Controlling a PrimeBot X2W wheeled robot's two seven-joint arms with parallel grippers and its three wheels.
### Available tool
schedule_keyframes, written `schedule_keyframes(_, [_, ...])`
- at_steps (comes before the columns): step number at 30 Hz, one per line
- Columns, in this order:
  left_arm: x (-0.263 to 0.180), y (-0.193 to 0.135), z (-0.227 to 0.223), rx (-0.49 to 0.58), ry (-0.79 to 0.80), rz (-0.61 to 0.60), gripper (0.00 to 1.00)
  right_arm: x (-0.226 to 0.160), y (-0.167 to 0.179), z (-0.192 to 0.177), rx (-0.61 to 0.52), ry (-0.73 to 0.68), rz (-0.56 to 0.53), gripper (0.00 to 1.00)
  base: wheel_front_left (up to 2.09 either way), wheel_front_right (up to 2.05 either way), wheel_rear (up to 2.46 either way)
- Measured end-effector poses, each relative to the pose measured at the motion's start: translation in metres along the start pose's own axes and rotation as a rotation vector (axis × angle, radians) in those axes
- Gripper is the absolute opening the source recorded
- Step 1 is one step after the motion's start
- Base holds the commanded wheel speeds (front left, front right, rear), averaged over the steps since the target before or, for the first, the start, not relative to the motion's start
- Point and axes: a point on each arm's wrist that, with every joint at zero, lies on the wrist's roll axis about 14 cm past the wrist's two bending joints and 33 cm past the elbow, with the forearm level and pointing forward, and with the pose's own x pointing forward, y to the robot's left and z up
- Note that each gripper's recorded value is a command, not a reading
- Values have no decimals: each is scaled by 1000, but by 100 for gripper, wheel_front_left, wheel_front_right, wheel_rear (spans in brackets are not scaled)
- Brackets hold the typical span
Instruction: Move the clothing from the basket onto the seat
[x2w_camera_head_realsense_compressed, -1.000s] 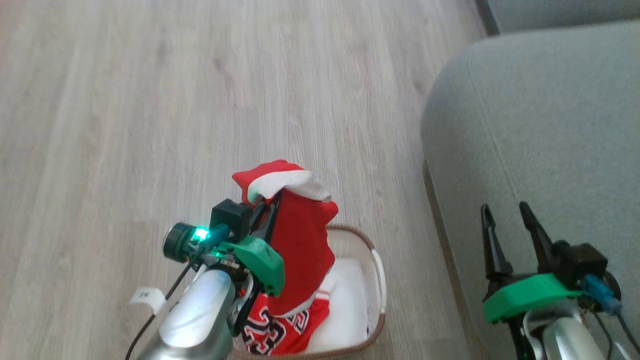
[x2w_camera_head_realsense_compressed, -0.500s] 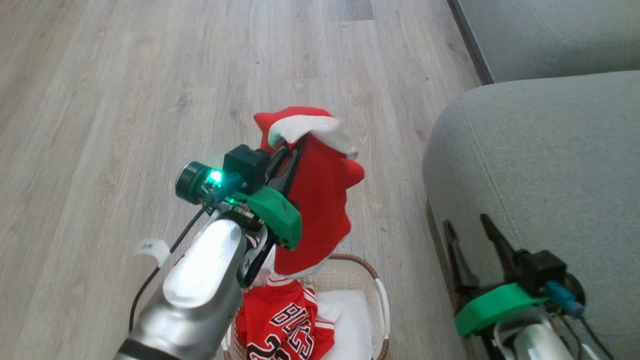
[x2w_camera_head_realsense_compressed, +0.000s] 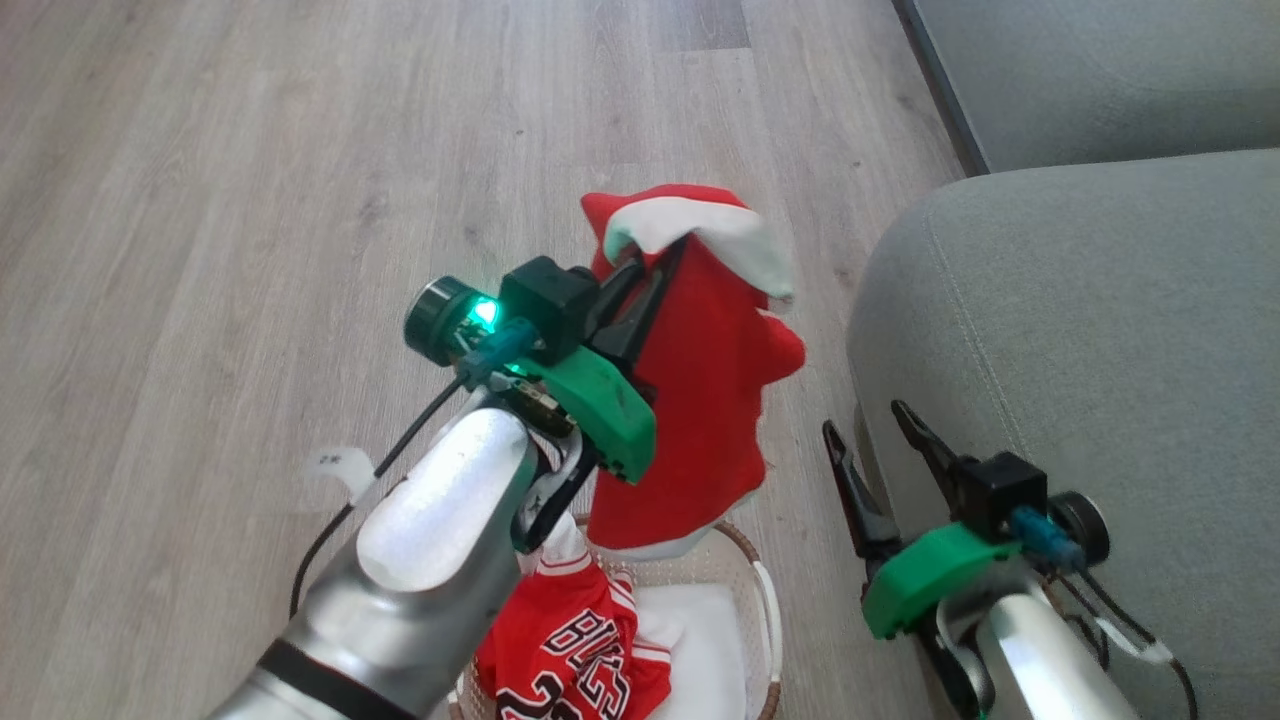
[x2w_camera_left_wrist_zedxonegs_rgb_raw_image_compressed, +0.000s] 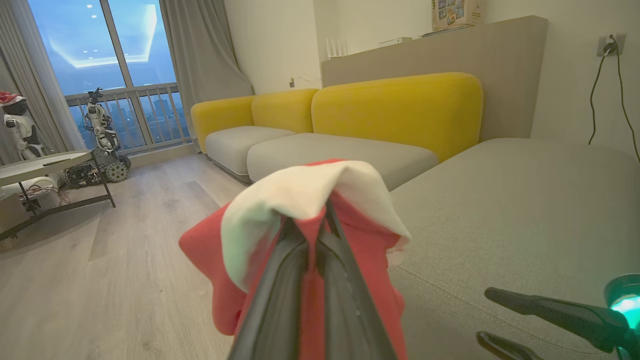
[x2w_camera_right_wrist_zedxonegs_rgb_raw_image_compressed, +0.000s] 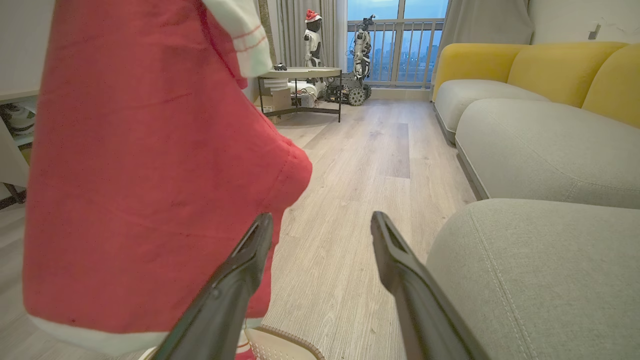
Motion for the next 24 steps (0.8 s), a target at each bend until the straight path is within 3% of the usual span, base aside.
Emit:
schedule_keyframes(7, [0,-10,7,-5,-20,-20,0,20,-3,7,-48,5,39,100,0,0,0])
schedule_keyframes(15, [-4,-15,7,-4,-21,-29,0,33,30,-5,-74,76,205,100,0,0,0])
schedule_keyframes(24, [-8,-15,7,-8,-20,-26,0,44,27,2,-112,82,237,100,0,0,0])
